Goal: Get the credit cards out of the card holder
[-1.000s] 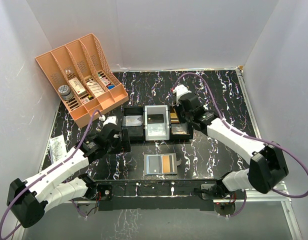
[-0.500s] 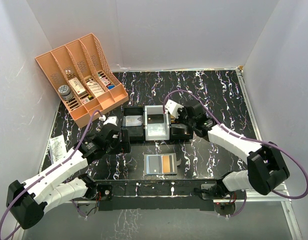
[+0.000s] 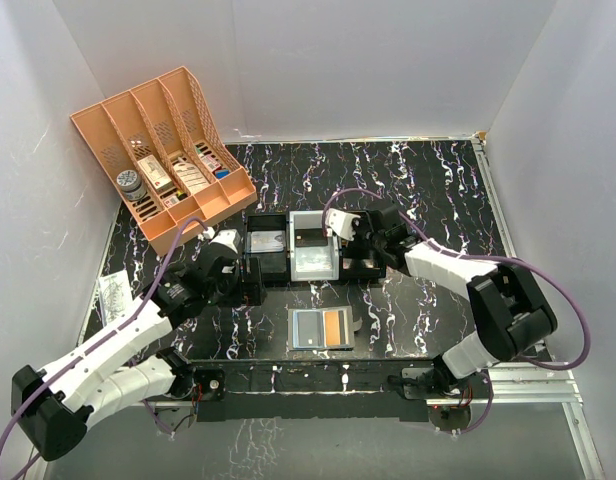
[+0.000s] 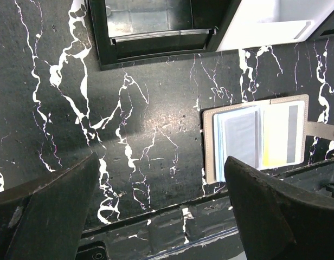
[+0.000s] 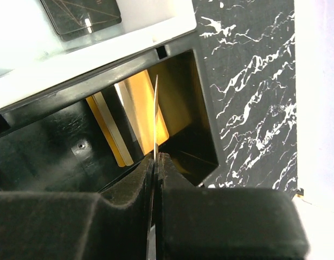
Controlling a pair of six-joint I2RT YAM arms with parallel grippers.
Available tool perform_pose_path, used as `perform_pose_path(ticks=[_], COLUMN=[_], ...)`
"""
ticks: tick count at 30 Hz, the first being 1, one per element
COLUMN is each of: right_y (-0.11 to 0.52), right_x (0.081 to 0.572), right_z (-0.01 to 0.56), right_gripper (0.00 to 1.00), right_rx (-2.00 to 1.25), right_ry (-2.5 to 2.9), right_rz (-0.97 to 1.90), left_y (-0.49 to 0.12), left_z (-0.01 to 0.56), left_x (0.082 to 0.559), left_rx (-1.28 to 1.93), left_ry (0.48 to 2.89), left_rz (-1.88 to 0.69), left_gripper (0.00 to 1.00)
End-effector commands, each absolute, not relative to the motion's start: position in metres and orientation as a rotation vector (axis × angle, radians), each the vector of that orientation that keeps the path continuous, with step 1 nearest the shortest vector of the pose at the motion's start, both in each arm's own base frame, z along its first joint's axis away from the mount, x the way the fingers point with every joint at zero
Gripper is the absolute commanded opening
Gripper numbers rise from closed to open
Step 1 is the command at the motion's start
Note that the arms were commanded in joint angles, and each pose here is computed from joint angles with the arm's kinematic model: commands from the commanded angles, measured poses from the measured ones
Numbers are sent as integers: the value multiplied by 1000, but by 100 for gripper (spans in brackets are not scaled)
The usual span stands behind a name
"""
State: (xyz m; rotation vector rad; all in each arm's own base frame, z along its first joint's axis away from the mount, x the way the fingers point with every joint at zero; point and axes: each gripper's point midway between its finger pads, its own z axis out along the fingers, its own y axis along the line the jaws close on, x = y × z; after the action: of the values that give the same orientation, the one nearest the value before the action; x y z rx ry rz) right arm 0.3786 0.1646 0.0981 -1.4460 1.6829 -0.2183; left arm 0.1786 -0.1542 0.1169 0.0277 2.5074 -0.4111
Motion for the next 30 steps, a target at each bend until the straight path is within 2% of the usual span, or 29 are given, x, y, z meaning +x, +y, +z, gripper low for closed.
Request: perform_pose_path(ticks=[1,12,18,21,22,27,30], right_y=[171,176,175,174,173,171,171], right_x=[404,415,409,406,405,406,408], right_z=[109,85,72,71,70,74,76], right_gripper=[0,0,9,26,29,37,38], right_rx=[-1446,-1507,-1560,-1571,-1574,-1546,-1529], right_ry=[1586,1592,1619,1630,1634,1640,1647], right_rz=[-250,-258,-235,-230,-233,-243,-245], left_y=[-158,-155,-154,-154,-154,-154,-154], left_z=[134,131,128,126,126,124,122], left_x=[175,170,168,168,168,168,168], left_rx=[45,61,56,57,57,62,61], left_ry=[2485,2508,2517,2522,2525,2533,2538], left_rz=[-472,-468,-467,-460,-459,-452,-448], left_gripper=[99,99,99,99,99,99,99])
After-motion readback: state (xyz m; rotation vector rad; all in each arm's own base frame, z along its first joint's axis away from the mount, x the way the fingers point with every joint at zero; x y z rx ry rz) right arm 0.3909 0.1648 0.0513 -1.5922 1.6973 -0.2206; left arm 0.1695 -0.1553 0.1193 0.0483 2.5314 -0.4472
